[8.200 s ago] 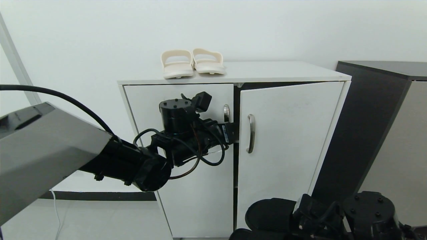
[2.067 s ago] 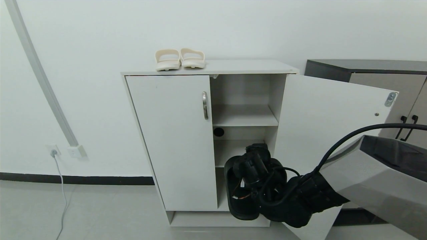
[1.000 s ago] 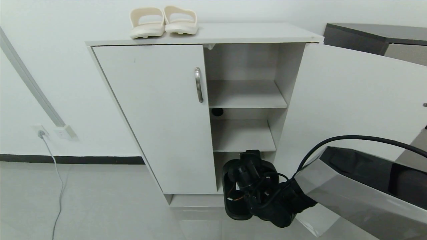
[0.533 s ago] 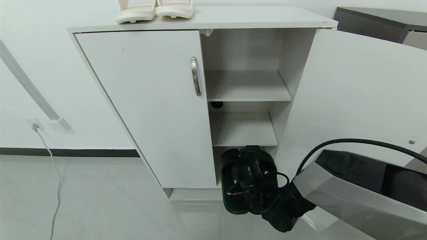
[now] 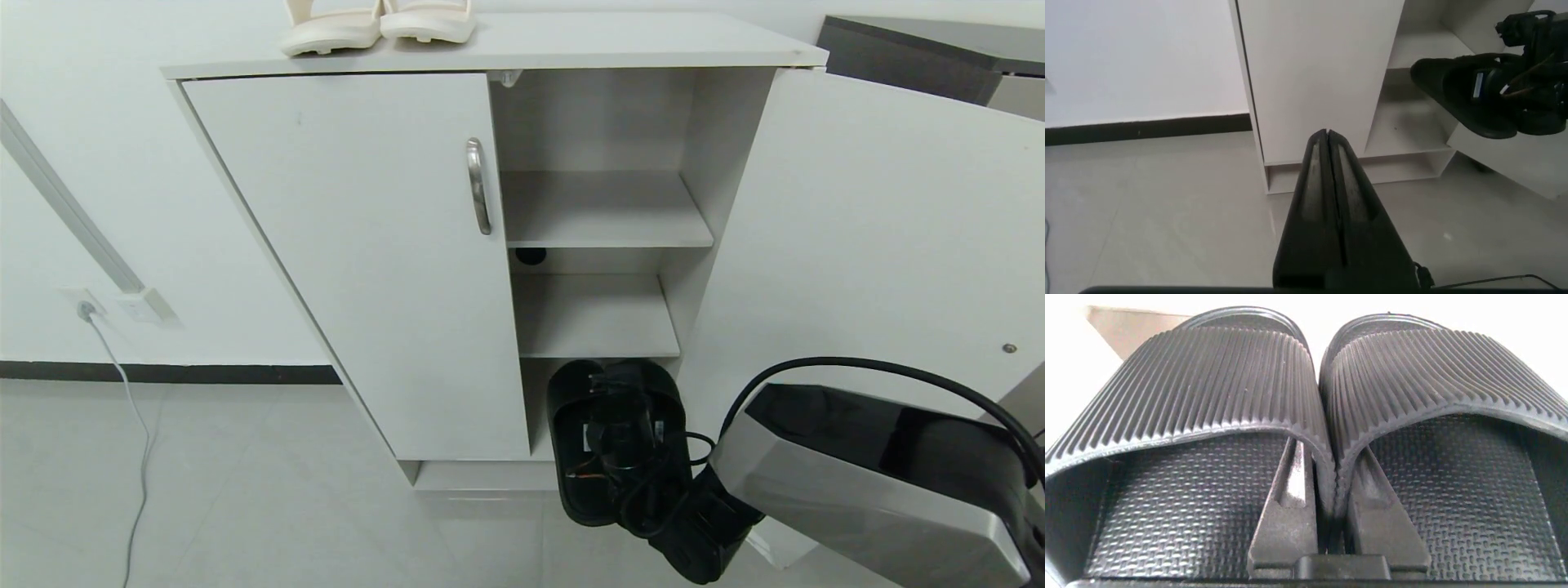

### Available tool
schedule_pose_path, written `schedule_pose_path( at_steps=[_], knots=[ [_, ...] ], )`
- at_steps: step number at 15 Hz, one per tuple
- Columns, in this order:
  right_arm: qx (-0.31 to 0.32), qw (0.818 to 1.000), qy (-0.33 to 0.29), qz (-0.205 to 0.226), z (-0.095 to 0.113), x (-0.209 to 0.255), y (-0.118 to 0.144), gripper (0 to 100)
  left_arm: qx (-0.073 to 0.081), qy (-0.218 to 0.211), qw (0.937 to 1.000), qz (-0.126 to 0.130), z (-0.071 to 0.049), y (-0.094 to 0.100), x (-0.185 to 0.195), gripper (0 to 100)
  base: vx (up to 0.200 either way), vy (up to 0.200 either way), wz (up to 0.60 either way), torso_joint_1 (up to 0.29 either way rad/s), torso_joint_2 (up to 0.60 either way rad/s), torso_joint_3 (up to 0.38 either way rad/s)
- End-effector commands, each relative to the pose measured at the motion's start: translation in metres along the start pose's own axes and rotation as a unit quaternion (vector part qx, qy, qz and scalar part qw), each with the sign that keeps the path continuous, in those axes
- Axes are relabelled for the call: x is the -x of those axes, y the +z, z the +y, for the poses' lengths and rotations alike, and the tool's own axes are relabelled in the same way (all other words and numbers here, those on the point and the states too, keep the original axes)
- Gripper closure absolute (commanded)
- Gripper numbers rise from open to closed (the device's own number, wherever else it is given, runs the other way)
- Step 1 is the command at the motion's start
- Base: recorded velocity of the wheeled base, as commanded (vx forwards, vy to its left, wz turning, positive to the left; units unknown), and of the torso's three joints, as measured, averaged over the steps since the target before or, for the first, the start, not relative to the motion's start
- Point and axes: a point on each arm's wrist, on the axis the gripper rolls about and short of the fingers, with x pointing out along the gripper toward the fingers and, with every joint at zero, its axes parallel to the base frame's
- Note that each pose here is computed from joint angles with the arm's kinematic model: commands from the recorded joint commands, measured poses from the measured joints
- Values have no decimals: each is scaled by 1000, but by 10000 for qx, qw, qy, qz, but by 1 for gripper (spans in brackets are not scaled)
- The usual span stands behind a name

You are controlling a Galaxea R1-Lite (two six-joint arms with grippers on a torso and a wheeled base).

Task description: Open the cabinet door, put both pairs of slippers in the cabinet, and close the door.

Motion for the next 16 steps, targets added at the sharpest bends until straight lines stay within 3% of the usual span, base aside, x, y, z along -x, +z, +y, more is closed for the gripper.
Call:
schedule_pose_path(
  at_steps=[1, 7, 16],
  knots=[
    [-22, 9999, -101, -20, -2, -4, 0, 100, 2, 0, 10000, 7, 0, 0, 0, 100, 0, 0, 0, 0, 0, 0],
    [-102, 9998, -146, -115, -3, -5, 7, 100, 2, 0, 10000, 7, 0, 0, 0, 100, 0, 0, 0, 0, 0, 0],
    [-81, 9998, -150, -93, -3, -5, 5, 100, 2, -8, 10000, 7, 0, 0, 0, 100, 200, 0, 0, -2, 3, 2]
  ],
)
